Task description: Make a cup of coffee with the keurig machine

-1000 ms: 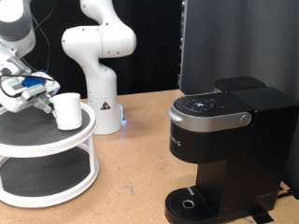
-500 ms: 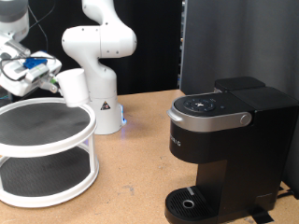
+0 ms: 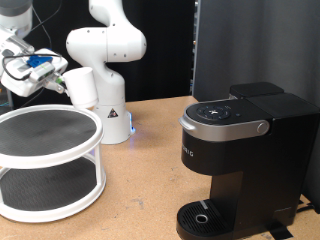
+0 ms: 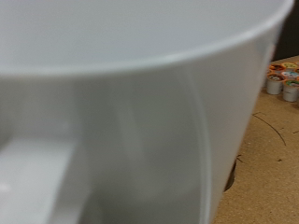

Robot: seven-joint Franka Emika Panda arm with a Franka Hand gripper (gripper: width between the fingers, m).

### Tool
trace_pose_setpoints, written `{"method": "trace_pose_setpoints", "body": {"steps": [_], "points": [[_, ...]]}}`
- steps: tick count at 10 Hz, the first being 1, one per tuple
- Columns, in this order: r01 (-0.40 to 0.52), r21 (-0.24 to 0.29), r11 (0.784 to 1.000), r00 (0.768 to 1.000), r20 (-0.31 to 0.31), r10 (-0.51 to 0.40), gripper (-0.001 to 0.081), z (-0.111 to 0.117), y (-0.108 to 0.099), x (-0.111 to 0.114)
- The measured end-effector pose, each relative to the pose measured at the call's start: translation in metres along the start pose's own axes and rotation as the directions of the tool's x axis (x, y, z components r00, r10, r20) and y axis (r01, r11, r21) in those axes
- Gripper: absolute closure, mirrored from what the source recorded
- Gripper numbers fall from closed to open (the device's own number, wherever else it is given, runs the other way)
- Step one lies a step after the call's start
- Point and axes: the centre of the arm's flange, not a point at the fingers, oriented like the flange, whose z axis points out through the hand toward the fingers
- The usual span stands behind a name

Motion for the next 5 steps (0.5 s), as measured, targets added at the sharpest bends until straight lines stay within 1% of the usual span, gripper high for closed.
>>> {"method": "trace_pose_setpoints", "body": {"steps": [2, 4, 5], "points": [[-0.022, -0.047, 0.999, 0.998, -0.053, 0.019, 0.0743, 0.025, 0.004, 0.009], [-0.036, -0.089, 0.995, 0.995, -0.098, 0.027, 0.0743, 0.047, 0.006, 0.029], [-0.039, -0.102, 0.994, 0.994, -0.104, 0.029, 0.0743, 0.058, 0.006, 0.039]]}}
